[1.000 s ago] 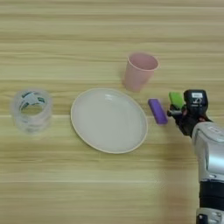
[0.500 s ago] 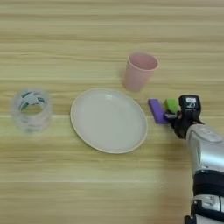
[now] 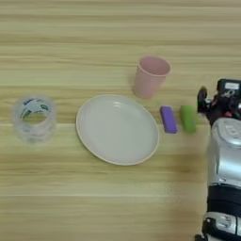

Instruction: Move the objects on the table

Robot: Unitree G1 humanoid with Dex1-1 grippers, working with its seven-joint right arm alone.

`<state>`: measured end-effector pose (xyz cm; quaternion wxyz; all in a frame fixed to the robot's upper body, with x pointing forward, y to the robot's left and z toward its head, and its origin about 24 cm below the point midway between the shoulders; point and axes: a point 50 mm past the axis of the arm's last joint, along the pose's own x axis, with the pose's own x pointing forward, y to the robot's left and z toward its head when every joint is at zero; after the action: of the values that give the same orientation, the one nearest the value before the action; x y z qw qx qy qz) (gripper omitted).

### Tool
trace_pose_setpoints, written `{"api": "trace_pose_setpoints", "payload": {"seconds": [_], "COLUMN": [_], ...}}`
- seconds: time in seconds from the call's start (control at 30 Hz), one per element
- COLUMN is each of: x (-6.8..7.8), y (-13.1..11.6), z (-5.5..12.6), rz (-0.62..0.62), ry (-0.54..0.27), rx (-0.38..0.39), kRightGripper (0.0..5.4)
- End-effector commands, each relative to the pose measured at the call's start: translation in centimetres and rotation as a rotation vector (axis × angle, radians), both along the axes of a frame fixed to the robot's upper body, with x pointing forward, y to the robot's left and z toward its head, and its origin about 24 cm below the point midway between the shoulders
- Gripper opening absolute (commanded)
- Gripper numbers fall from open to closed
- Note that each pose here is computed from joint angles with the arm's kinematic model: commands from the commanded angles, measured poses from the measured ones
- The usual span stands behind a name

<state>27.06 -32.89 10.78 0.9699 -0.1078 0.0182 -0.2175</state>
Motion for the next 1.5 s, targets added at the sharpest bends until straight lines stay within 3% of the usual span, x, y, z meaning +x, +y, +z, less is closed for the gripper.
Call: {"api": "trace_pose_setpoints", "payload": {"seconds": [0.03, 0.13, 0.27, 0.5, 0.93, 1.5], "x": [0.2, 0.5, 0.7, 0.8, 1.9, 2.6], "y": [3.0, 7.1, 11.7, 16.6, 17.0, 16.9], "z": [5.2, 4.8, 3.7, 0.8, -2.7, -3.2], "rz": [0.106, 0.251, 0.404, 0.529, 0.5, 0.49], "ry": [-0.329, -0.405, -0.423, -0.391, -0.344, -0.372], "rx": [-0.054, 0.016, 0.107, 0.138, 0.123, 0.145], "kRightGripper": [3.75, 4.11, 4.54, 5.35, 5.35, 5.35]}}
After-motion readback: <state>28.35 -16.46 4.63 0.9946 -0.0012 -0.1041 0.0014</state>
